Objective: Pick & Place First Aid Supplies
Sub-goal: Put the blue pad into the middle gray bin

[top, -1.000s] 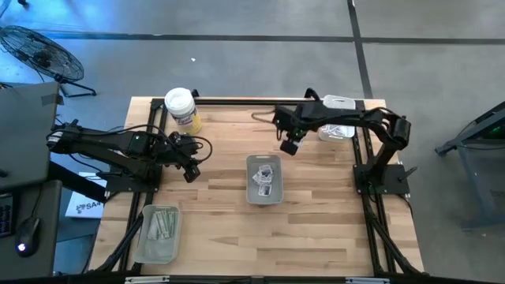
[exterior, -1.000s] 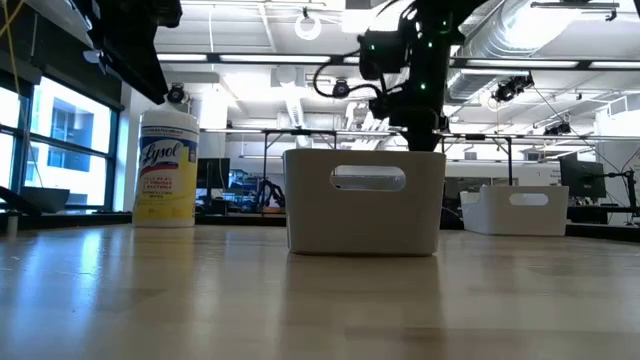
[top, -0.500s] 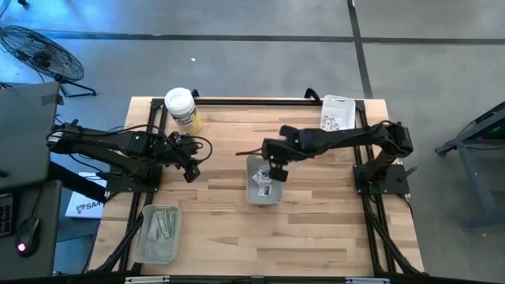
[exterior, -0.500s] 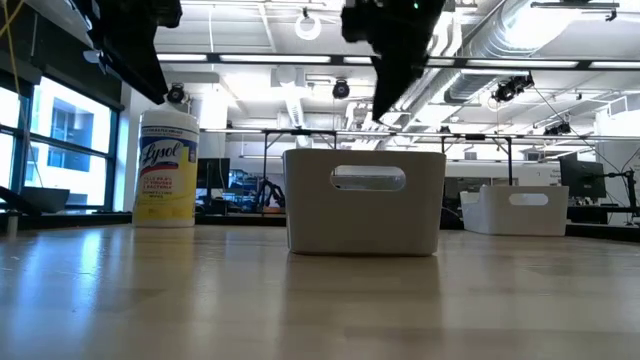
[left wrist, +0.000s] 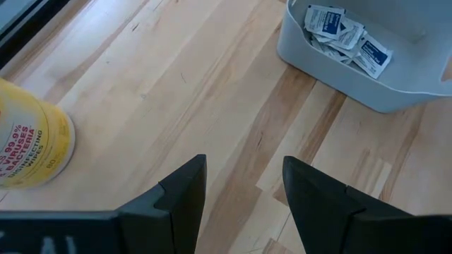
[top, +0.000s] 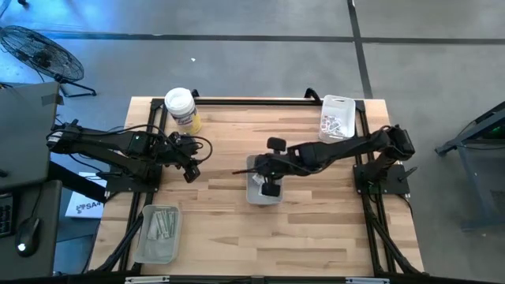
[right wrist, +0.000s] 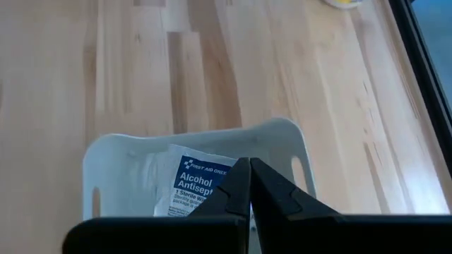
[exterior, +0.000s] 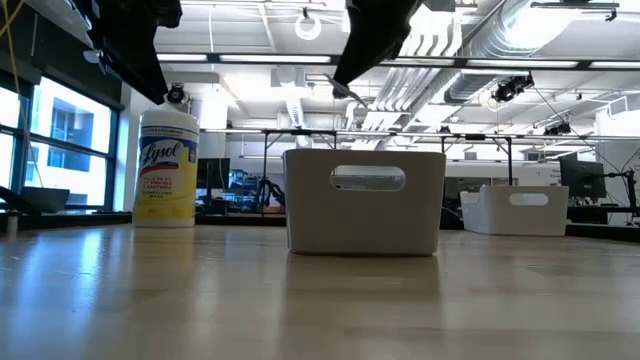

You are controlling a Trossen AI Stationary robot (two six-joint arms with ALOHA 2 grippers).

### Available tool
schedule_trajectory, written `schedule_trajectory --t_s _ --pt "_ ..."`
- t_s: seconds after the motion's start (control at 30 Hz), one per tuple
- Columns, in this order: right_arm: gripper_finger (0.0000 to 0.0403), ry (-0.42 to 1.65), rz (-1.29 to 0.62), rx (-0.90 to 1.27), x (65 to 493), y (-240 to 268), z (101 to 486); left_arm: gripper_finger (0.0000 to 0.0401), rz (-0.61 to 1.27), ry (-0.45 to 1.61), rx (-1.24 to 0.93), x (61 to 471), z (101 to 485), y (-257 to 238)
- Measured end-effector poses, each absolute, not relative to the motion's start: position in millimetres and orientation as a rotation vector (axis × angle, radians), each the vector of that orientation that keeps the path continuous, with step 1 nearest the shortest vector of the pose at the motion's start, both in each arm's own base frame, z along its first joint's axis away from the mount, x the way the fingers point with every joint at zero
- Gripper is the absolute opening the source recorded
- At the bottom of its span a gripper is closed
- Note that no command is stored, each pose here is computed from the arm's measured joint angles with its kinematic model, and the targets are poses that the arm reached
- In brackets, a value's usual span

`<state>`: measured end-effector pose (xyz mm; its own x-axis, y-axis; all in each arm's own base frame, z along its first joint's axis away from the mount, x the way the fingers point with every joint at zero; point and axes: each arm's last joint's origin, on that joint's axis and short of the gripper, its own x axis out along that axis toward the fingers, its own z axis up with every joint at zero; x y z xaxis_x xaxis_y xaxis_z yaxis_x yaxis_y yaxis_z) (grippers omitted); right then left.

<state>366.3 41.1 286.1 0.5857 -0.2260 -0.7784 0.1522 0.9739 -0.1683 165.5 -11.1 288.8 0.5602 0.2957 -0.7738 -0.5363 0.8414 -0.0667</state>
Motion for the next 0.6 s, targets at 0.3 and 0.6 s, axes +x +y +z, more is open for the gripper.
schedule_trajectory --t_s 0.3,0.6 --pt "0.0 0.868 -0.11 -0.077 379 41 262 0.0184 0.499 0.844 -0.312 166 289 -11" --pt "0.0 1.07 -0.153 -0.136 395 27 204 0.0184 0.498 0.841 -0.313 166 289 -11"
